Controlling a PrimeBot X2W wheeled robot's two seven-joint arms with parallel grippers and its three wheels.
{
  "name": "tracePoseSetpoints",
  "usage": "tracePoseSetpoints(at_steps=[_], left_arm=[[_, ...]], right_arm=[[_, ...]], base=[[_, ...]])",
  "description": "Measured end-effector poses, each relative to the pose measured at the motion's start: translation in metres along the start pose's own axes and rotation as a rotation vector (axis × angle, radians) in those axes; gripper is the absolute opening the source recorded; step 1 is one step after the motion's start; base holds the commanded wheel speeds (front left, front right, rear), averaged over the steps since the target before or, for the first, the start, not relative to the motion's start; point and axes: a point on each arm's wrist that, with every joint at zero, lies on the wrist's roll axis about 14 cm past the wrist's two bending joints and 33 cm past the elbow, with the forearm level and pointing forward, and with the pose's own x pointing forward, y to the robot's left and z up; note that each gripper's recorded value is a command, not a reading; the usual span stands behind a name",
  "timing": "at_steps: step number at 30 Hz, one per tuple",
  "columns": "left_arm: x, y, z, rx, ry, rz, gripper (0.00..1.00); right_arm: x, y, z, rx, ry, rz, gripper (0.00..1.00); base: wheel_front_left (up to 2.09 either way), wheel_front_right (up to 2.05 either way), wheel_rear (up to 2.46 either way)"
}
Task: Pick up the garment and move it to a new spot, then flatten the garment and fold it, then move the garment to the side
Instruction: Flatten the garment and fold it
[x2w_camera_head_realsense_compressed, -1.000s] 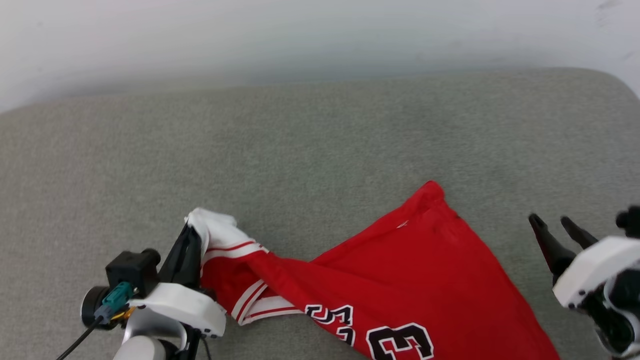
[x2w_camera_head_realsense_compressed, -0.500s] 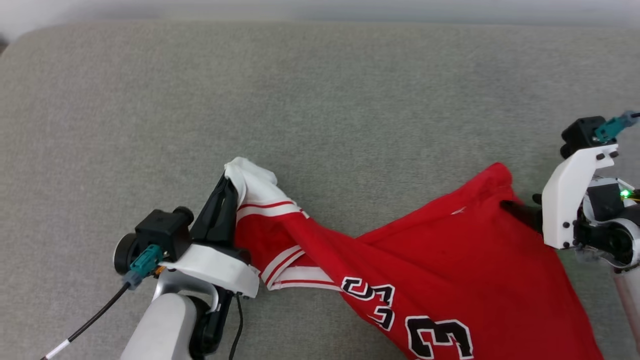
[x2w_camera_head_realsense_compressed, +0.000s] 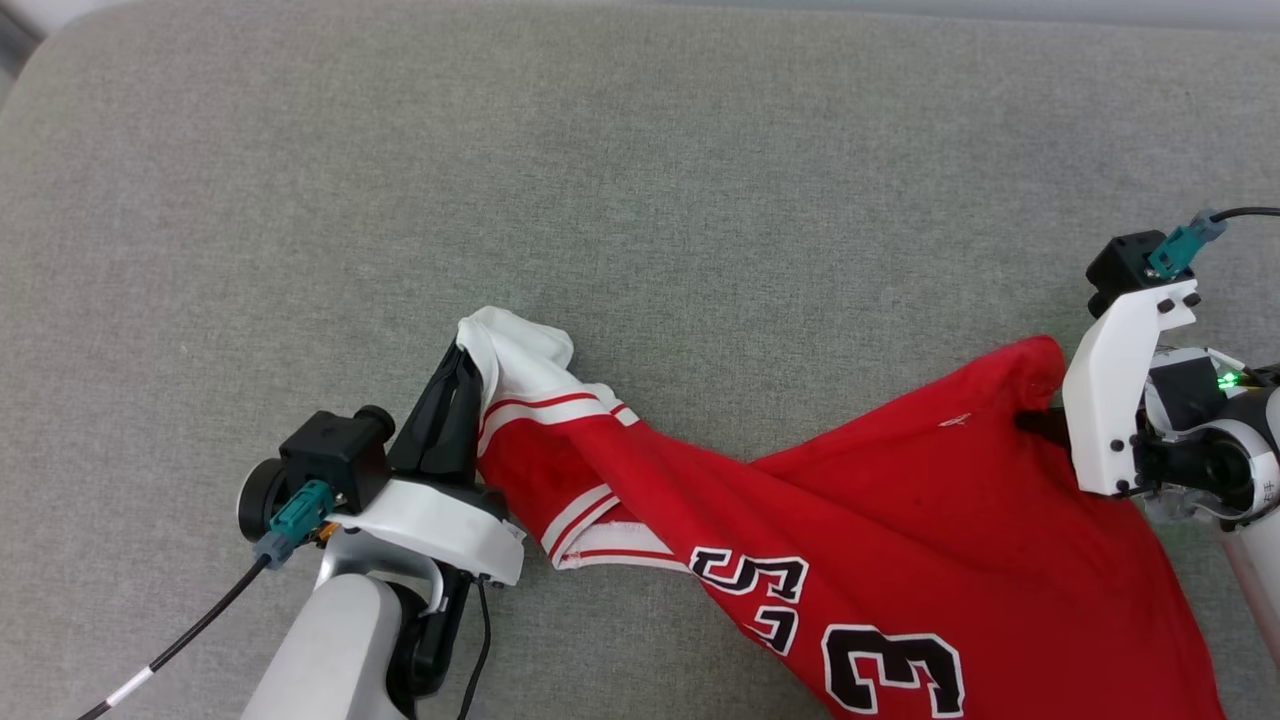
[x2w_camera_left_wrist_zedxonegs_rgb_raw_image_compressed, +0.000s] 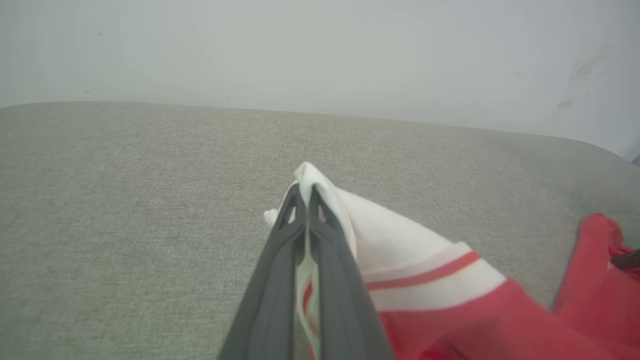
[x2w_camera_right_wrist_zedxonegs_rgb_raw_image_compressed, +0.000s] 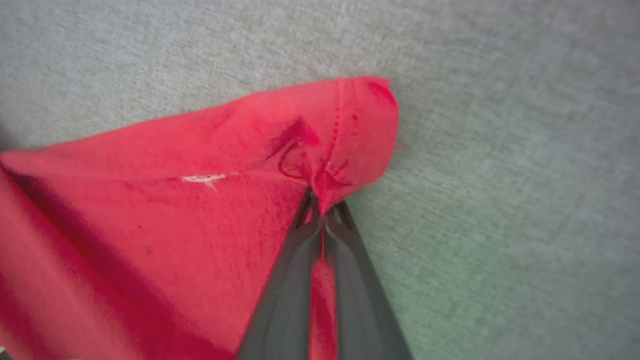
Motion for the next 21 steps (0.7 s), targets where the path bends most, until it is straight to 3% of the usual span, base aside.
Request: tracePoseSetpoints(at_steps=[5, 9, 16, 21], left_arm=[[-0.002, 0.001, 0.005, 0.003, 0.001, -0.001, 0.00], [-0.003, 0.000, 0.019, 0.017, -0.002, -0.027, 0.00], [0.003, -0.002, 0.093, 0.121, -0.139, -0.070, 0.00], [0.015, -0.025, 0.163, 0.170, -0.270, -0.134, 0.00]], right_arm=[[-0.013, 0.002, 0.009, -0.022, -0.064, -0.007, 0.00], [-0.036, 0.004, 0.032, -0.057, -0.207, -0.036, 0.00], [-0.099, -0.004, 0.071, -0.084, -0.469, -0.133, 0.00], [-0.157, -0.014, 0.102, -0.082, -0.670, -0.218, 0.00]], base=[[0.00, 0.00, 0.00], [0.00, 0.00, 0.00], [0.00, 0.00, 0.00], [0.00, 0.00, 0.00]])
